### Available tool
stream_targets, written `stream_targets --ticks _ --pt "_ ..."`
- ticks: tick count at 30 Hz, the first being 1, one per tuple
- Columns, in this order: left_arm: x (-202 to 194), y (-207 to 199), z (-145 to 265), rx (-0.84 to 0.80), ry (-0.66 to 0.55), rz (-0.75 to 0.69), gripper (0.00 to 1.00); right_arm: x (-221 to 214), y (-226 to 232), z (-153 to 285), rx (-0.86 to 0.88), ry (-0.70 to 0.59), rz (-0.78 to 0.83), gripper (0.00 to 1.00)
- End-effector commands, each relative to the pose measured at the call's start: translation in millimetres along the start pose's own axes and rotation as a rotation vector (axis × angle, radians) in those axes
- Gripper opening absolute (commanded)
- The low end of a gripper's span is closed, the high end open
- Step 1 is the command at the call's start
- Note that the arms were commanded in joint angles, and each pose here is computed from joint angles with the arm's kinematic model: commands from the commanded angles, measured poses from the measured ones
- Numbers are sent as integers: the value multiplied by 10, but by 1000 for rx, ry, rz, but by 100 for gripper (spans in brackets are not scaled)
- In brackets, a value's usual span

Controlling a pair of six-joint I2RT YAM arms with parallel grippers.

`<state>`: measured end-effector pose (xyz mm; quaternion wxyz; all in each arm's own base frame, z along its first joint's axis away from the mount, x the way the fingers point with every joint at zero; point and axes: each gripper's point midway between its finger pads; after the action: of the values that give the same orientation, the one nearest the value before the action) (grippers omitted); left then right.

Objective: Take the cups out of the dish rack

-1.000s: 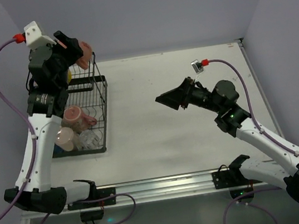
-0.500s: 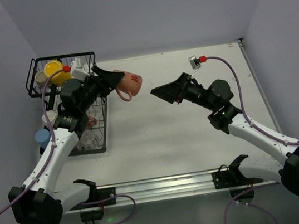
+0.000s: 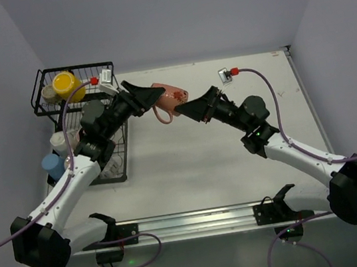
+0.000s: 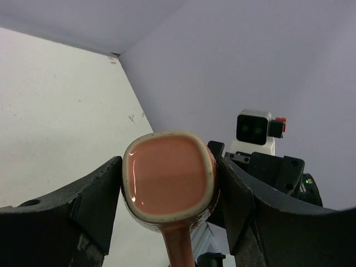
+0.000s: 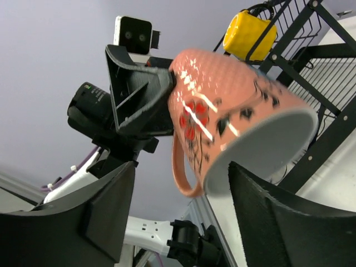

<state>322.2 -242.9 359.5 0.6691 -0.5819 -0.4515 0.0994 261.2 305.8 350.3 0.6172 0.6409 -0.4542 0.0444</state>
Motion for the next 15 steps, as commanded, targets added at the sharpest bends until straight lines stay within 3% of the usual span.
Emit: stream_targets --ticks 1,5,6,8,9,10,11,12,15 --pt "-64 -423 40 -160 6 -14 0 249 305 -107 107 -77 44 67" --pt "-110 -455 97 -169 11 -26 4 287 252 -168 112 -107 25 52" --pt "-107 -474 128 -172 8 -32 16 271 211 -156 109 -114 16 50" --pt "-115 -499 184 -175 8 -48 27 314 212 -139 117 -149 7 34" --pt "-140 -477 203 -172 15 -51 42 294 186 -125 110 -150 3 28" --pt "-154 -476 223 -176 18 -67 53 298 181 -119 108 -155 9 15" --pt "-165 -474 266 -169 21 -82 62 331 191 -91 97 -169 14 8" --pt "-149 -484 289 -157 18 -104 80 301 139 -59 76 -167 17 2" --pt "-71 -353 405 -45 2 -285 100 279 -19 22 -25 -137 99 0"
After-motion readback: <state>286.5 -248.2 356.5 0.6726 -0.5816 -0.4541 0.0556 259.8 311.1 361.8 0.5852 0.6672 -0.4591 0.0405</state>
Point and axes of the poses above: each gripper's point midway between its finger pads, its own z axis back along the fingers, its own y axis along the line the jaws close on, x = y × z, and after that the axes turned 6 degrees about z, right-handed
